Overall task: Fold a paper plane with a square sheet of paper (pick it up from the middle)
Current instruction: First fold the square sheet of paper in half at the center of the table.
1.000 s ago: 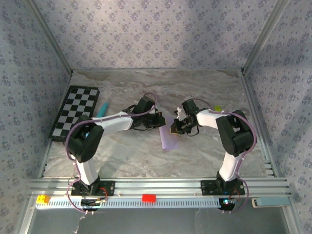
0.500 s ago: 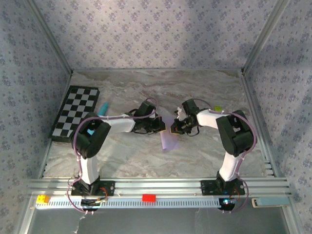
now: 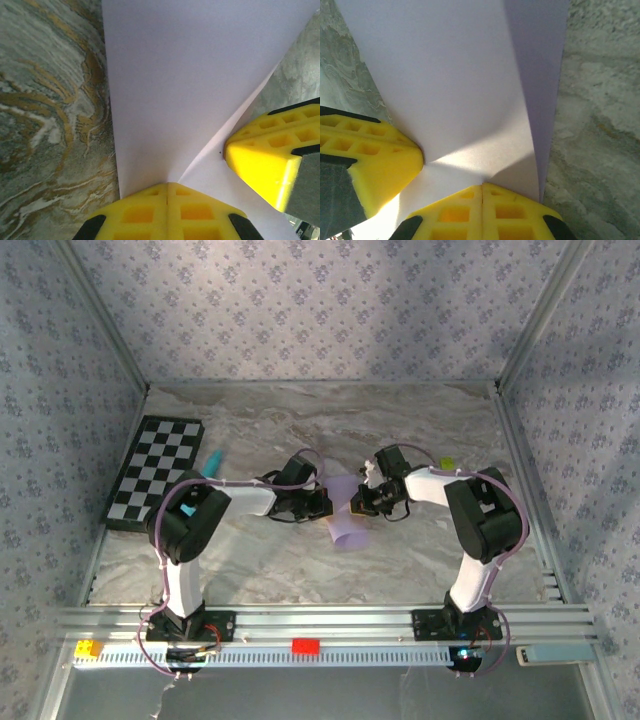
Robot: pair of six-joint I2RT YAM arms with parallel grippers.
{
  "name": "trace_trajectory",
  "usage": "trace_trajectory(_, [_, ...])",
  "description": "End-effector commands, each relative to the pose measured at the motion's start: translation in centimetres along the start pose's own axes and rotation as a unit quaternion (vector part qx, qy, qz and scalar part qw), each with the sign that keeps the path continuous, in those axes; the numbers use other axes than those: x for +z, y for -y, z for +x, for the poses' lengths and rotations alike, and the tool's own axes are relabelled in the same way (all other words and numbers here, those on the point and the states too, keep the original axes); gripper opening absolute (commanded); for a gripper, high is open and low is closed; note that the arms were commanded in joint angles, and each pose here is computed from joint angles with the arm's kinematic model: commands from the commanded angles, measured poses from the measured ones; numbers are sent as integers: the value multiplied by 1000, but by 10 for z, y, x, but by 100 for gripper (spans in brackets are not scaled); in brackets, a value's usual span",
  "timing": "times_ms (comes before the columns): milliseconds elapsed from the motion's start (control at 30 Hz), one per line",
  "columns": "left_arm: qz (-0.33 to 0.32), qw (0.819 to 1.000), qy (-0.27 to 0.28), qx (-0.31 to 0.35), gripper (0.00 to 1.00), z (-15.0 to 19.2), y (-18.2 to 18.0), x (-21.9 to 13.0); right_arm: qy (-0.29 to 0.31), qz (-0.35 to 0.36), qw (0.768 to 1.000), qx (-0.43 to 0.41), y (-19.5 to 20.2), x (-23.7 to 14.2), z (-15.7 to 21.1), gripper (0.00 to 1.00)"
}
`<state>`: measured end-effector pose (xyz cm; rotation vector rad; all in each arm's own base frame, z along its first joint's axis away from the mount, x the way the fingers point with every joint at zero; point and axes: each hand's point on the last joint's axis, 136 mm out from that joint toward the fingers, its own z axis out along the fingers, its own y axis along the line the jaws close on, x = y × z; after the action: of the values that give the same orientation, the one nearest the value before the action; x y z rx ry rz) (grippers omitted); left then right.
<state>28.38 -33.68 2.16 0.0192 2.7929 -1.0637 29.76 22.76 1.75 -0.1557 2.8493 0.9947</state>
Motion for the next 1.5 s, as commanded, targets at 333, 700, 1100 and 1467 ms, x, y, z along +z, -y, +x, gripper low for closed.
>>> trace_trajectory(333, [50, 997, -21, -54, 0, 12, 29, -11, -41, 79, 995, 54, 41, 4, 34, 0])
trace_trajectory(700, [-27, 997, -45, -64, 0, 40, -22, 2, -46, 84, 994, 57, 45, 5, 37, 0])
trace_trajectory(1100, [32, 999, -18, -39, 0, 22, 33, -19, -46, 87, 993, 60, 46, 5, 37, 0])
trace_trajectory(1467, [10, 998, -41, -57, 0, 45, 11, -2, -45, 89, 993, 61, 46, 4, 38, 0])
